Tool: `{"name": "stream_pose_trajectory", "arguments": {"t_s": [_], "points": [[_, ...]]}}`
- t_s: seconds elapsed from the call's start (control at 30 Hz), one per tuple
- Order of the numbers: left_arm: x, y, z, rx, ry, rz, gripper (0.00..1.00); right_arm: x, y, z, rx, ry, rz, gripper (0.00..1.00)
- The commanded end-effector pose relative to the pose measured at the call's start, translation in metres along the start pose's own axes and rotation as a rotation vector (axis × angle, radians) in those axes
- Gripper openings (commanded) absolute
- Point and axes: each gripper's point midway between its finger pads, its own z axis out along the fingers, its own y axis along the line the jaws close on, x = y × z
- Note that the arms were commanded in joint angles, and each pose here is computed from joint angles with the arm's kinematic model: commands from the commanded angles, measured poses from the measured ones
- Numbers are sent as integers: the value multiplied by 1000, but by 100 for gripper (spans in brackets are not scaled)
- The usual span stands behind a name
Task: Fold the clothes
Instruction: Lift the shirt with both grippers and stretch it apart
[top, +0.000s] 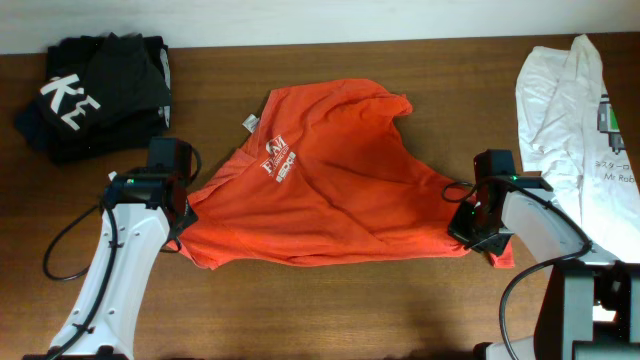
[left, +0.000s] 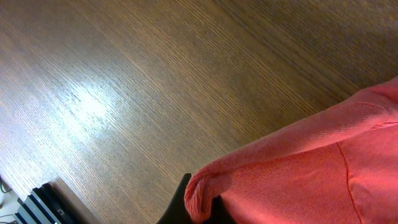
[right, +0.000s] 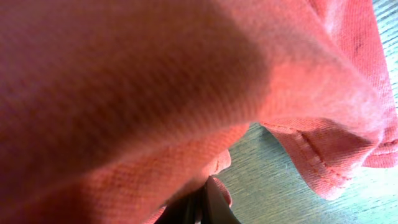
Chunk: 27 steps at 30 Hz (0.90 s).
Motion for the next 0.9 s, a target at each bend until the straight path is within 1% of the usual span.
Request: {"name": "stream_pose_trajectory", "arguments": {"t_s": [0.0,0.07,0.13,0.2,0.27,0.3,0.37,0.4,0.5,0.6,0.67,0.73,0.77,0.8,0.87], "points": [[-7,5,-5,-11,-33,0,1,-1,-1,1,2,-8,12,4],[-7,5,-6,-11,-33,18,1,-4,0,-7,2,-8,13,4],[-10,6,-17,7,-30,63,1,-13,5,-34,-1,-15,11,4],[-24,16,-52,35,-62,42,1,-29,15,-79,-23,-52,-1,4],[-40,24,-91,89,-129,29,1,-44,23,-131,-53,-111,-57,4],[-49,29,-116,127,-182,28,1,-49,27,-161,-74,-151,-71,4],[-60,38,-146,177,-252,11,1,-55,30,-216,-121,-242,-79,4],[-67,45,-168,217,-311,-3,1,-57,33,-246,-159,-301,-112,4],[-74,63,-206,264,-382,-24,1,-52,39,-314,-269,-445,-156,4],[-77,84,-243,307,-444,-57,1,-43,39,-360,-344,-554,-171,4],[-77,85,-265,390,-472,-72,1,-40,37,-381,-369,-609,-174,9],[-85,76,-266,408,-484,-58,1,-43,39,-381,-371,-615,-176,5],[-91,67,-261,400,-472,-51,1,-48,42,-380,-373,-619,-176,6],[-100,52,-249,378,-440,-33,1,-57,47,-376,-371,-615,-176,11],[-110,23,-219,319,-355,14,1,-69,54,-355,-341,-553,-179,11]]}}
